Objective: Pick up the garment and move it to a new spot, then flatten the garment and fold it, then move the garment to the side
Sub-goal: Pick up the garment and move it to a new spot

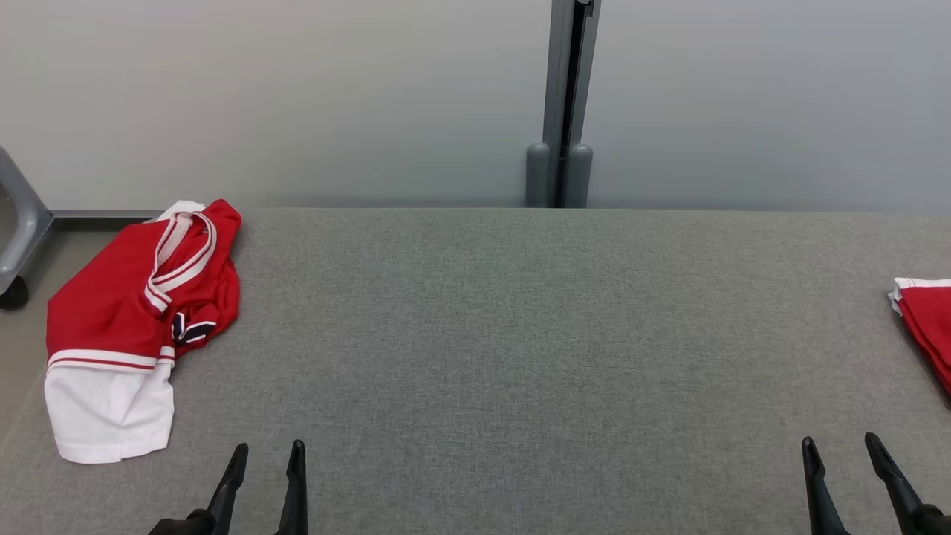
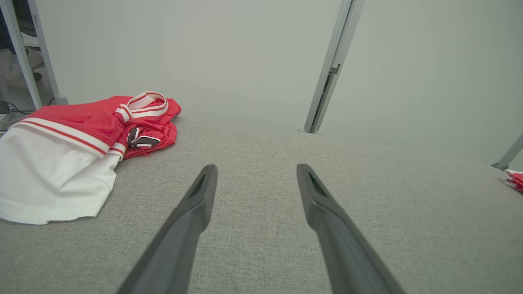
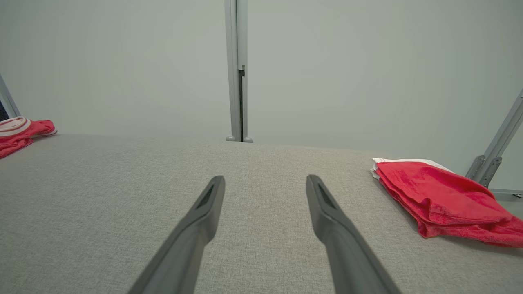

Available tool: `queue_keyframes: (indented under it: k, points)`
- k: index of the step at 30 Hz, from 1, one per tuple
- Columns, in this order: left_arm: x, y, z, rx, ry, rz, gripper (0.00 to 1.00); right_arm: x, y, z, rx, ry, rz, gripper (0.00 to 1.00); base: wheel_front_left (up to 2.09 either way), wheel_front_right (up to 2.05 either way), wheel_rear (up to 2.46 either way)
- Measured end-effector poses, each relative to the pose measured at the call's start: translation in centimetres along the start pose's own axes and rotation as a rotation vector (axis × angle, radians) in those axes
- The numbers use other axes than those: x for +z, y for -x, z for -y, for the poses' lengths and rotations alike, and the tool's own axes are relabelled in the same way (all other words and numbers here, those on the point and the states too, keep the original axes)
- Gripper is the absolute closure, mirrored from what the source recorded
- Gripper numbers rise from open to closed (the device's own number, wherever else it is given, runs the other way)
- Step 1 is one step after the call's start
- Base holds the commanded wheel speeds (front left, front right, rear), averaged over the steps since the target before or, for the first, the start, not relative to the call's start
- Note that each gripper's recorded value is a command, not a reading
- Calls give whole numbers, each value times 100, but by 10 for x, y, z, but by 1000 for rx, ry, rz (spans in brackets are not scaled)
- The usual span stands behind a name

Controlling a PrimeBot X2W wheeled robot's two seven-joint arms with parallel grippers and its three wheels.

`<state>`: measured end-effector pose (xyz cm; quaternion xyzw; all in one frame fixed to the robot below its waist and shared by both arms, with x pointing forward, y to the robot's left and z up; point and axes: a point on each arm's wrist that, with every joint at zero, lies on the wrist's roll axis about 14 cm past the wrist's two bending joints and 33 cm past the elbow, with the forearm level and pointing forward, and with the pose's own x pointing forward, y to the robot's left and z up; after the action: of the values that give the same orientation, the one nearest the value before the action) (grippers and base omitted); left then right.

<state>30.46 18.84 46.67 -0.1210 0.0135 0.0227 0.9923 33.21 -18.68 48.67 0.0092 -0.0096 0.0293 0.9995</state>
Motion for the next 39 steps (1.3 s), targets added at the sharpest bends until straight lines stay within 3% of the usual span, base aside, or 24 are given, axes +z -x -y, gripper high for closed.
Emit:
queue_keyframes:
  k: [8,17,24,33,39]
  points:
    - [11,7,-12,48,6,41,0,-2,-12,-28,91,-15,-7,0,0,0,0]
    - [16,64,-70,276,15,79,0,-4,-33,-121,377,-36,-21,0,0,0,0]
    - [21,84,-86,354,25,106,0,-1,-41,-155,476,-34,-11,0,0,0,0]
    - [50,39,-90,332,5,158,0,-7,-66,-159,495,-7,-4,0,0,0,0]
    - [40,-32,-106,322,-24,71,0,-27,-104,-146,499,31,-15,0,0,0,0]
